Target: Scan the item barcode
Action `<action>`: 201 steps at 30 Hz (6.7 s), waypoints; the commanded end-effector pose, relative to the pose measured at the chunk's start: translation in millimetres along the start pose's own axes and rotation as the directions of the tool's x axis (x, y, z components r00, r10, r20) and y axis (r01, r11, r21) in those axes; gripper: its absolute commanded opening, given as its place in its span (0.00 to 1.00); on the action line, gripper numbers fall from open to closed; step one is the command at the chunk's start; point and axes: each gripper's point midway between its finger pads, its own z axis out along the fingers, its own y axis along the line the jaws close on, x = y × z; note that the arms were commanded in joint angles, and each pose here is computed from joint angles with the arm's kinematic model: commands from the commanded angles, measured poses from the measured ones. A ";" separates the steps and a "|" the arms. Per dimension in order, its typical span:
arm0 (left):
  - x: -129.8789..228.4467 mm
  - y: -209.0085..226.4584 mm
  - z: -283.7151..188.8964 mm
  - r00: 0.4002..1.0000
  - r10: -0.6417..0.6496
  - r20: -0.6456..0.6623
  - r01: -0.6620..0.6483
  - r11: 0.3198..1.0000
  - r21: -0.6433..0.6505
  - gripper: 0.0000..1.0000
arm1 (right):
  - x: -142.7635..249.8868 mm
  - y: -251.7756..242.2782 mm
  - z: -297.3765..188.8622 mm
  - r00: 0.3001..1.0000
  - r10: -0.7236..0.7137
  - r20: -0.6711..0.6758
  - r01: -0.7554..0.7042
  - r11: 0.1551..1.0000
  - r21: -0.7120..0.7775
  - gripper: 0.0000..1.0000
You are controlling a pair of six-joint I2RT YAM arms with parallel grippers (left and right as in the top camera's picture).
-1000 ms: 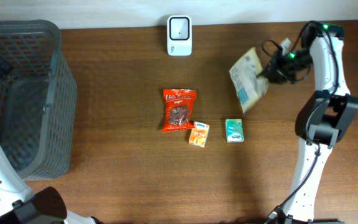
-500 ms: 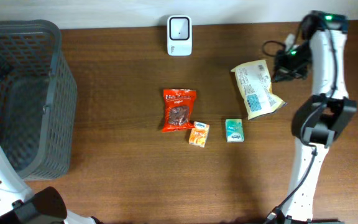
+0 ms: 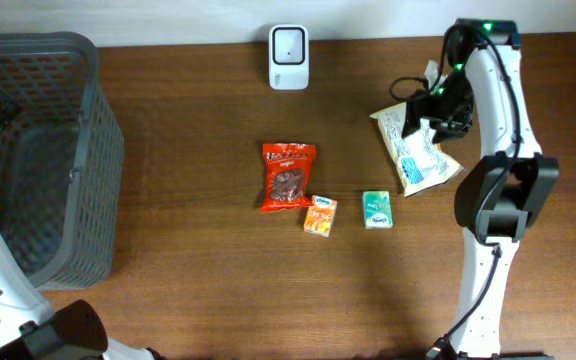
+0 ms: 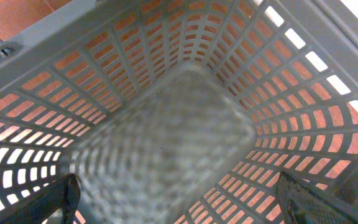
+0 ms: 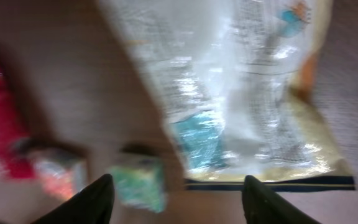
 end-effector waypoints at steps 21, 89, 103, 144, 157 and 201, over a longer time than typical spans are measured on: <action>-1.2 1.4 -0.6 1.000 -0.012 0.004 0.012 1.000 -0.004 0.99 | 45.8 202.4 136.3 0.945 -0.323 -0.054 0.293 0.908 -0.300 0.48; -1.2 1.4 -0.6 1.000 -0.012 0.004 0.012 1.000 -0.004 0.99 | 8.3 94.7 85.4 0.997 -0.083 0.003 0.081 0.972 0.221 0.99; -1.2 1.4 -0.6 1.000 -0.012 0.004 0.012 1.000 -0.004 0.99 | 25.0 178.0 134.6 0.953 -0.302 -0.008 0.298 0.946 -0.124 0.99; -1.2 1.4 -0.6 1.000 -0.012 0.004 0.012 1.000 -0.004 0.99 | -24.2 -73.8 3.6 0.950 0.222 0.219 -0.236 0.971 0.042 0.04; -1.2 1.4 -0.6 1.000 -0.012 0.004 0.012 1.000 -0.004 0.99 | -28.3 7.6 -16.3 0.822 -0.152 0.549 -0.441 0.438 0.783 0.04; -1.7 3.1 0.3 1.000 -0.015 0.003 0.015 1.000 -0.007 0.99 | -7.7 156.3 54.7 0.949 -0.240 0.205 0.142 0.905 0.402 0.04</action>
